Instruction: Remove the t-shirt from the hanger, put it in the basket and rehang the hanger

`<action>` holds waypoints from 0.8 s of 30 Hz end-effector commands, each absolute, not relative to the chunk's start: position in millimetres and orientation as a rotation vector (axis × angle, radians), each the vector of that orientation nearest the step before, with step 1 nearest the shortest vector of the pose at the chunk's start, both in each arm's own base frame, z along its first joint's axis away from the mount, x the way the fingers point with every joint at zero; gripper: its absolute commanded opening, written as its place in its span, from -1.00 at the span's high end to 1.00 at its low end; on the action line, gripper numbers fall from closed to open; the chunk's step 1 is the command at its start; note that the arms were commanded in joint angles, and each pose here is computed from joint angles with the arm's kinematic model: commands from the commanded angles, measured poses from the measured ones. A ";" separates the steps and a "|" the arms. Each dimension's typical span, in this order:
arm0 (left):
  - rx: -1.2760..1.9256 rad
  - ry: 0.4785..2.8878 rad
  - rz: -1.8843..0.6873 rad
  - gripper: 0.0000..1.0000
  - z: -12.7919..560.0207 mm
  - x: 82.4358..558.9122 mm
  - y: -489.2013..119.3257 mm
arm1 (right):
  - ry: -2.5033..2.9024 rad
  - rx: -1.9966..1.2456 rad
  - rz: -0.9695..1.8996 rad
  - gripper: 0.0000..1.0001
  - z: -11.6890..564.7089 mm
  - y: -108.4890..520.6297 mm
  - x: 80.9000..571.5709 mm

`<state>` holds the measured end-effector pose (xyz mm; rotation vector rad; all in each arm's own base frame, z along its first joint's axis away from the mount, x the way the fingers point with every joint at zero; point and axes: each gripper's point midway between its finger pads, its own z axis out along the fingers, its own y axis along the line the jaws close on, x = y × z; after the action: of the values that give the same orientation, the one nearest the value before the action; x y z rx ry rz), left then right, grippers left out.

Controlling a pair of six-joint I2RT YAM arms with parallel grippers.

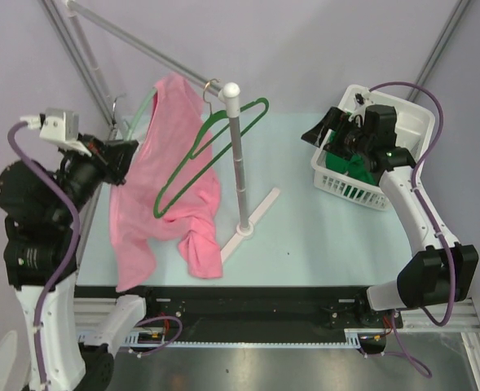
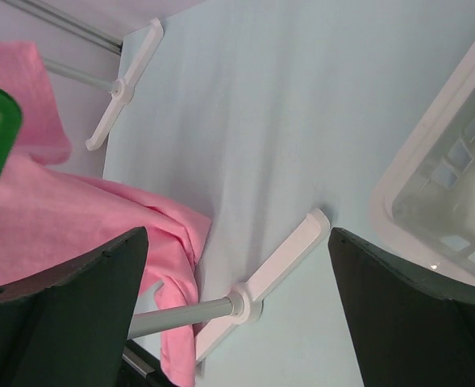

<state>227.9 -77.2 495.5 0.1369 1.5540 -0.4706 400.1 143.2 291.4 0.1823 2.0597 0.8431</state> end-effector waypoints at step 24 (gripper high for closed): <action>0.305 1.922 -1.247 0.99 303.2 323.9 -189.6 | 1.941 0.127 1.393 -0.97 279.9 235.4 390.0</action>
<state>334.8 -157.1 247.2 0.0785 2.0834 -1.1147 394.9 201.0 259.2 0.1932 2.0396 1.2215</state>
